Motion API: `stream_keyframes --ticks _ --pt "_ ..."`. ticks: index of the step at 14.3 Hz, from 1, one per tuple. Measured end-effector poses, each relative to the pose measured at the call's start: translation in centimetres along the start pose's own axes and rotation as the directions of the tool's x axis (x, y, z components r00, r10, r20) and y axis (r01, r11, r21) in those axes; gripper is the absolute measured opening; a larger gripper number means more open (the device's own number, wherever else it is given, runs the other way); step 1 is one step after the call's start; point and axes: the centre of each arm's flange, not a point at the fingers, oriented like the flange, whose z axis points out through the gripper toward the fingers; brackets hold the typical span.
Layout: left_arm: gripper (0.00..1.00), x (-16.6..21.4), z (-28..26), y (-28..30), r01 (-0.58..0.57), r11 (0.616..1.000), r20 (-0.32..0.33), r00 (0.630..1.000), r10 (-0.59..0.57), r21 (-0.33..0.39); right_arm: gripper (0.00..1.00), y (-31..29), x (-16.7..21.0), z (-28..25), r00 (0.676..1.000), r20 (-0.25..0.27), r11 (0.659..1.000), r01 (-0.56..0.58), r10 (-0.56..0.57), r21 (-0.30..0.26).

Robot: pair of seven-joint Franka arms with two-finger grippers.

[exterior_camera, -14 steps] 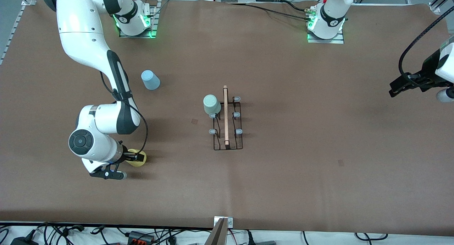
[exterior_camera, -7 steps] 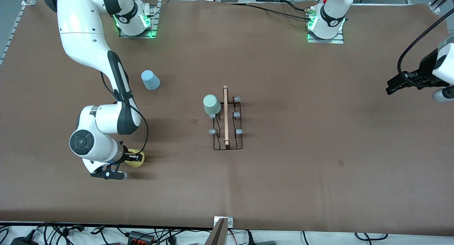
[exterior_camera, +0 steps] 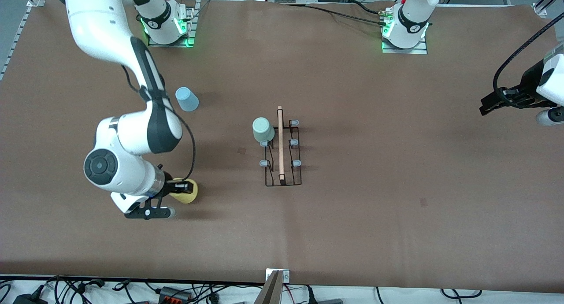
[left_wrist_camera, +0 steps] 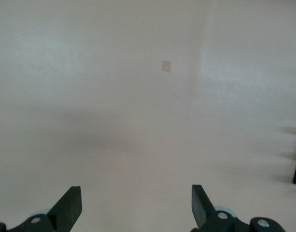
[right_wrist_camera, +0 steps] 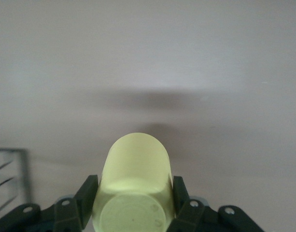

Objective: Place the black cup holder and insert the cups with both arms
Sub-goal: 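Carry the yellow cup with the right gripper to the holder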

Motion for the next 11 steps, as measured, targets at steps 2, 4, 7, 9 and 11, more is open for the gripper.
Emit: stream_keyframes --ticks 2,4,7,9,11 --pt "1.0 0.0 0.0 0.1 -0.002 1.0 -0.002 1.0 0.002 0.002 0.67 -4.0 -1.6 -2.2 1.0 0.01 0.999 -0.014 0.013 0.047" --pt "1.0 0.0 -0.1 0.1 -0.002 1.0 -0.006 1.0 0.002 0.002 0.67 -7.2 -2.9 -2.1 0.999 0.034 0.998 -0.03 0.028 0.062" --pt "1.0 0.0 -0.1 0.1 -0.002 1.0 -0.006 1.0 0.002 0.002 0.67 -11.8 -4.8 -1.0 0.997 0.055 0.997 -0.049 0.046 0.057" --pt "1.0 0.0 -0.1 0.1 -0.002 1.0 -0.007 1.0 0.002 0.002 0.67 -14.8 -6.0 -1.0 0.997 0.042 0.996 -0.065 0.062 0.063" --pt "1.0 0.1 -0.1 -0.1 0.002 1.0 -0.007 1.0 -0.002 0.002 0.67 -16.8 -6.9 -0.9 0.997 0.035 0.995 -0.068 0.066 0.068"
